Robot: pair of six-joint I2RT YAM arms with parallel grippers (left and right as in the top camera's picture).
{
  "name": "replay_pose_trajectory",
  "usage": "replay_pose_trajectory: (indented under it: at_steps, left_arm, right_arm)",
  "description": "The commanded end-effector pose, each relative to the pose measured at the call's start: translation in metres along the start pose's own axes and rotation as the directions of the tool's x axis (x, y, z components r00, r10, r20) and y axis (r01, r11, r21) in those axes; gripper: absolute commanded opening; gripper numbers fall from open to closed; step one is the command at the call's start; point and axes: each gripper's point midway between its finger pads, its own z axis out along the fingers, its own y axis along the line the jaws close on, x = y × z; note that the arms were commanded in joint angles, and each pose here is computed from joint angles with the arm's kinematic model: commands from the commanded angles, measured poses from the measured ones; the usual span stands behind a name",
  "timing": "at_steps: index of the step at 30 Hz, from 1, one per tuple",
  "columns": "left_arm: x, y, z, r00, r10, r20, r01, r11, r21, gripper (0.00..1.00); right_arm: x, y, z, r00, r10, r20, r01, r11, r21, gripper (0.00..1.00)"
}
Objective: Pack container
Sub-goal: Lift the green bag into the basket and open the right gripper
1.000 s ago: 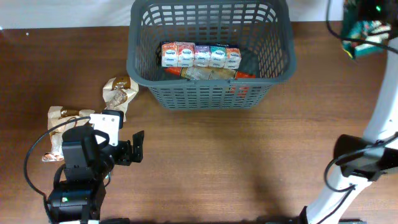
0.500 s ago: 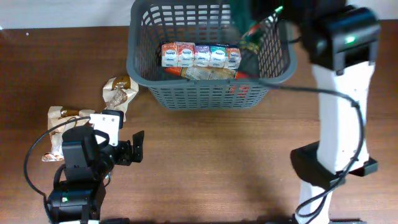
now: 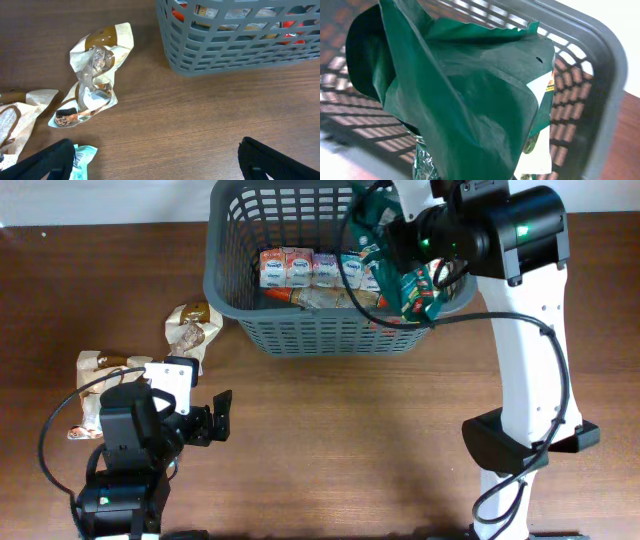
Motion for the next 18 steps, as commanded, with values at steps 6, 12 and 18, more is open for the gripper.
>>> replay_pose_trajectory:
  at_steps: [6,12,18]
  left_arm:
    - [-0.004,0.002,-0.002,1.0,0.003,0.009,-0.003,1.0,-0.009,0.99]
    - [-0.004,0.002,-0.002,1.0,0.003,0.009,-0.003,1.0,-0.009,0.99]
    - [-0.004,0.002,-0.002,1.0,0.004,0.01,-0.004,1.0,-0.009,0.99]
  right_arm:
    - [0.001,-0.026,-0.016,0.999,0.034,0.014,-0.036,0.991,0.132,0.82]
    - [0.001,-0.026,-0.016,0.999,0.034,0.014,-0.036,0.991,0.132,0.99]
    - [-0.004,-0.026,-0.026,0.998,0.037,0.049,-0.043,0.99,0.134,0.99]
